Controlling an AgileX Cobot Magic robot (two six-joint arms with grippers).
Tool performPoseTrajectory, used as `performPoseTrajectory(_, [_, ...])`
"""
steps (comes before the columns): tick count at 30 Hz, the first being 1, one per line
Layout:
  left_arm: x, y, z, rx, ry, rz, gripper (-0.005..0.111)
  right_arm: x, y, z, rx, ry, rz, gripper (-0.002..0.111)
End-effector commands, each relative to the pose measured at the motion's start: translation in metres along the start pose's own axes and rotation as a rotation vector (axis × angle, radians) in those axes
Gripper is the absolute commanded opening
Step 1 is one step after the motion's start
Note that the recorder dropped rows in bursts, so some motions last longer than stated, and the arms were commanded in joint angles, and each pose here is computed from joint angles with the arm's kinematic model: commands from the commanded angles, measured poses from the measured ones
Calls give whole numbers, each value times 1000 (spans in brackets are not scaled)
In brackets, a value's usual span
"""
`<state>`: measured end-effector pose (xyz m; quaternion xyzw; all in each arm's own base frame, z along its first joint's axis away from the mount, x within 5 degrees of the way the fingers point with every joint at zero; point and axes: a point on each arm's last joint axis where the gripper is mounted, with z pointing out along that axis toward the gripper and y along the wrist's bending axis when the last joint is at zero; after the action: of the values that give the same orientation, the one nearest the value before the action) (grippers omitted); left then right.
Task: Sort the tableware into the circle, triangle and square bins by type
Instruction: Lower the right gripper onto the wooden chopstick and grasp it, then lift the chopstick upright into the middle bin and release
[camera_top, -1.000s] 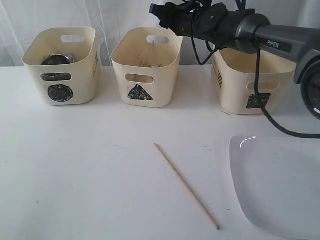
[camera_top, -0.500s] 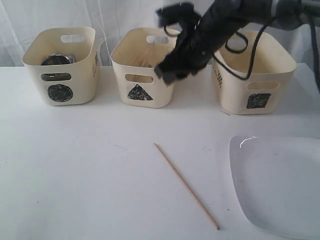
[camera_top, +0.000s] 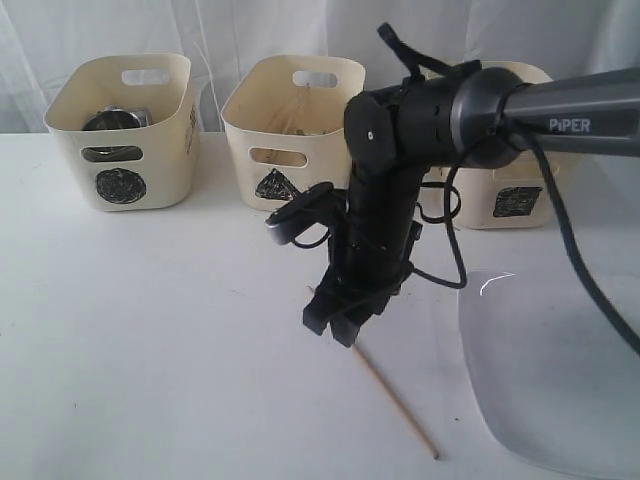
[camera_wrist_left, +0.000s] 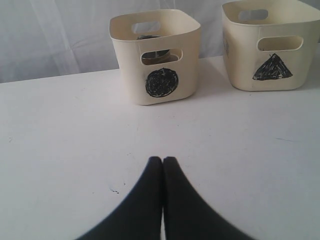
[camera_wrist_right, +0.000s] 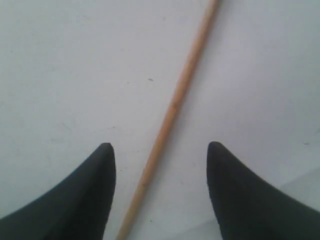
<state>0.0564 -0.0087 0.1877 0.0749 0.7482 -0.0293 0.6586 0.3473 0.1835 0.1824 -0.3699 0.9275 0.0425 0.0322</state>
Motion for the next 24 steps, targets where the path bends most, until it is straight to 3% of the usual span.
performPoseTrajectory(1, [1, 0, 0, 4, -2, -8, 0, 1, 15, 6, 5, -1, -7, 52])
performPoseTrajectory(10, [1, 0, 0, 4, -2, -8, 0, 3, 12, 29, 56, -118, 36, 52])
performPoseTrajectory(15, [1, 0, 0, 4, -2, -8, 0, 12, 13, 50, 46, -73, 67, 48])
performPoseTrajectory(18, [1, 0, 0, 4, -2, -8, 0, 18, 14, 56, 38, -54, 75, 22])
performPoseTrajectory(19, [1, 0, 0, 4, -2, -8, 0, 18, 14, 56, 36, -51, 72, 5])
performPoseTrajectory(22, [1, 0, 0, 4, -2, -8, 0, 8, 12, 38, 58, -206, 131, 0])
performPoseTrajectory(24, [1, 0, 0, 4, -2, -8, 0, -7, 7, 7, 89, -457, 229, 0])
